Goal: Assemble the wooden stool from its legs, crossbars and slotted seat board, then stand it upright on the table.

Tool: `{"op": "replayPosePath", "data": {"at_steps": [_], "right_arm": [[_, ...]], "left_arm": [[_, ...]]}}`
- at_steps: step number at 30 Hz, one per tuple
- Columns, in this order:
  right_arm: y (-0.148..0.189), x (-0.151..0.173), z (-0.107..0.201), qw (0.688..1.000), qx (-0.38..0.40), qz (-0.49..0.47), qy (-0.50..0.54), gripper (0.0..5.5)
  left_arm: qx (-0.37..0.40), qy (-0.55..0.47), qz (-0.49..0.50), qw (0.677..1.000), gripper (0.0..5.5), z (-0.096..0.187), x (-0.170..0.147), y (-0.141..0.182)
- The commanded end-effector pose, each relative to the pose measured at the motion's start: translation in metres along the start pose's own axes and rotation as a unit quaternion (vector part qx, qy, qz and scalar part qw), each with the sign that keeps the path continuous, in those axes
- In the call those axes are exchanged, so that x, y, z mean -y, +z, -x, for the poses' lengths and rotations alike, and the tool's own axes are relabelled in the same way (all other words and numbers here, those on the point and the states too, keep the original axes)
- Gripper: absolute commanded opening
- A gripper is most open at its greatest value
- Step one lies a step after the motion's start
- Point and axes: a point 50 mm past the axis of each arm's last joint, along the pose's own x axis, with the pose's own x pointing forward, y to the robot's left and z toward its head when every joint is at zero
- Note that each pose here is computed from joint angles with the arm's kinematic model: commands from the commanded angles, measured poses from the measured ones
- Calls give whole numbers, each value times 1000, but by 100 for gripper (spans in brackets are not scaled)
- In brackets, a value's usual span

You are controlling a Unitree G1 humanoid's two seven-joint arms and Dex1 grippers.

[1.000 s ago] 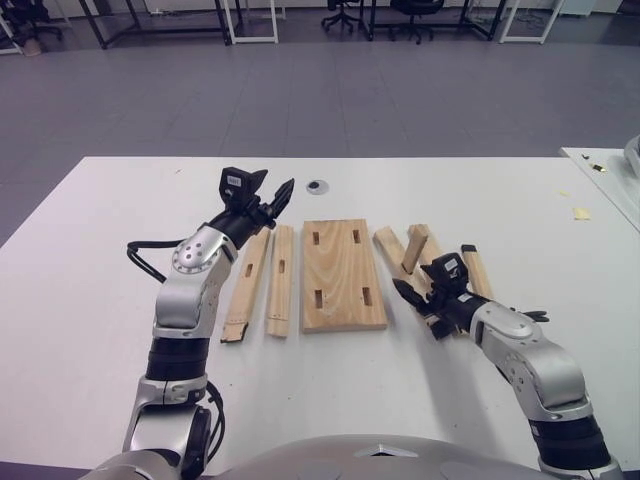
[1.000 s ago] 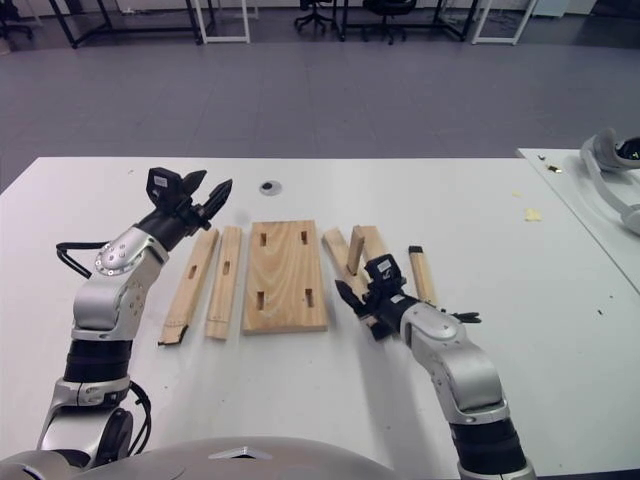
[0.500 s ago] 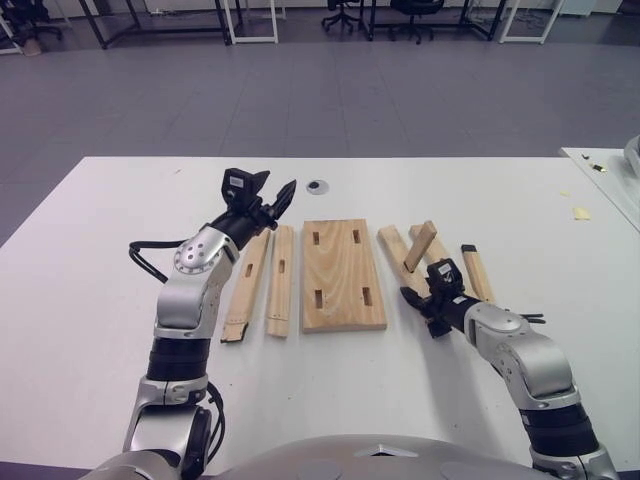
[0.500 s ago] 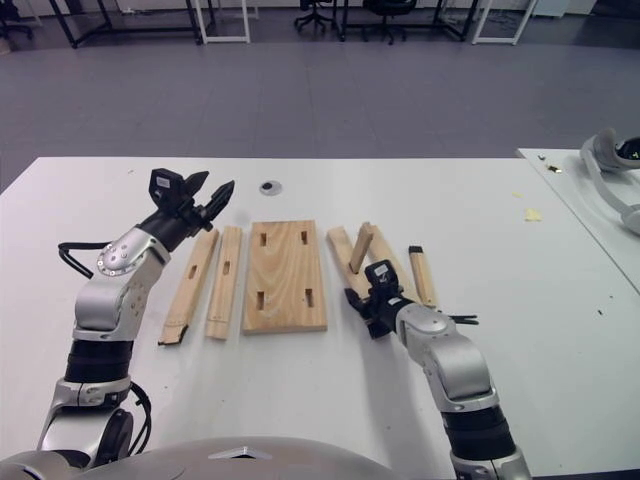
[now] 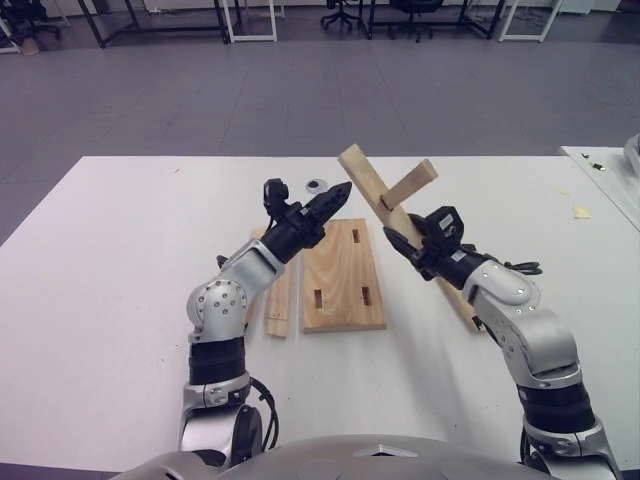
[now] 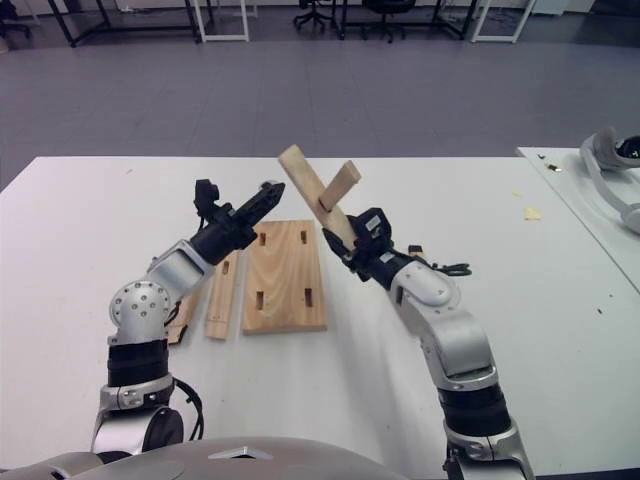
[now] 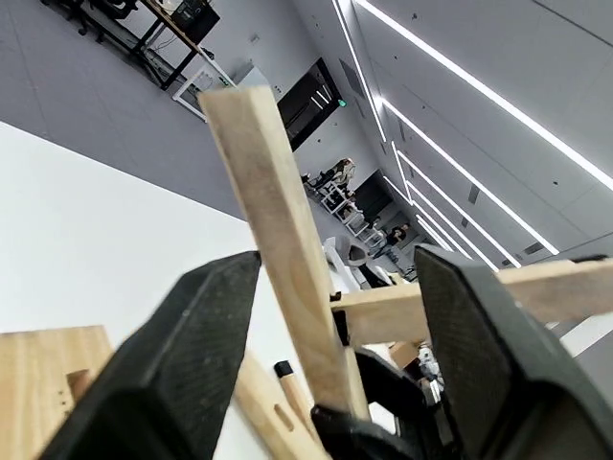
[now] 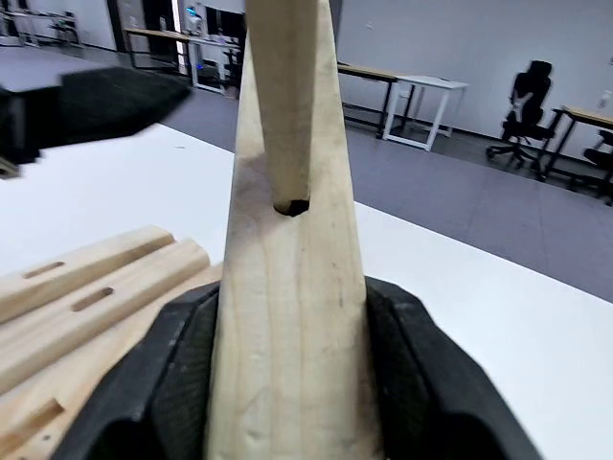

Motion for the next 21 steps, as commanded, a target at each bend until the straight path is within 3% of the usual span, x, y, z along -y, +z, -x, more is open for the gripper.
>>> {"op": "replayPosePath", "data": {"at_steps": [1, 7, 17, 21], "right_arm": [[18, -18, -1, 997, 45, 15, 57, 210], [22, -27, 3, 994, 55, 17, 95, 210], [13, -20, 6, 995, 33, 33, 84, 210], [13, -22, 6, 995, 34, 34, 88, 210]], "left_arm": [[23, -18, 43, 999, 294, -4, 8, 14], [23, -9, 47, 999, 294, -3, 8, 17], [61, 10, 46, 997, 116, 10, 5, 28], [60, 6, 48, 997, 104, 11, 6, 28]]}}
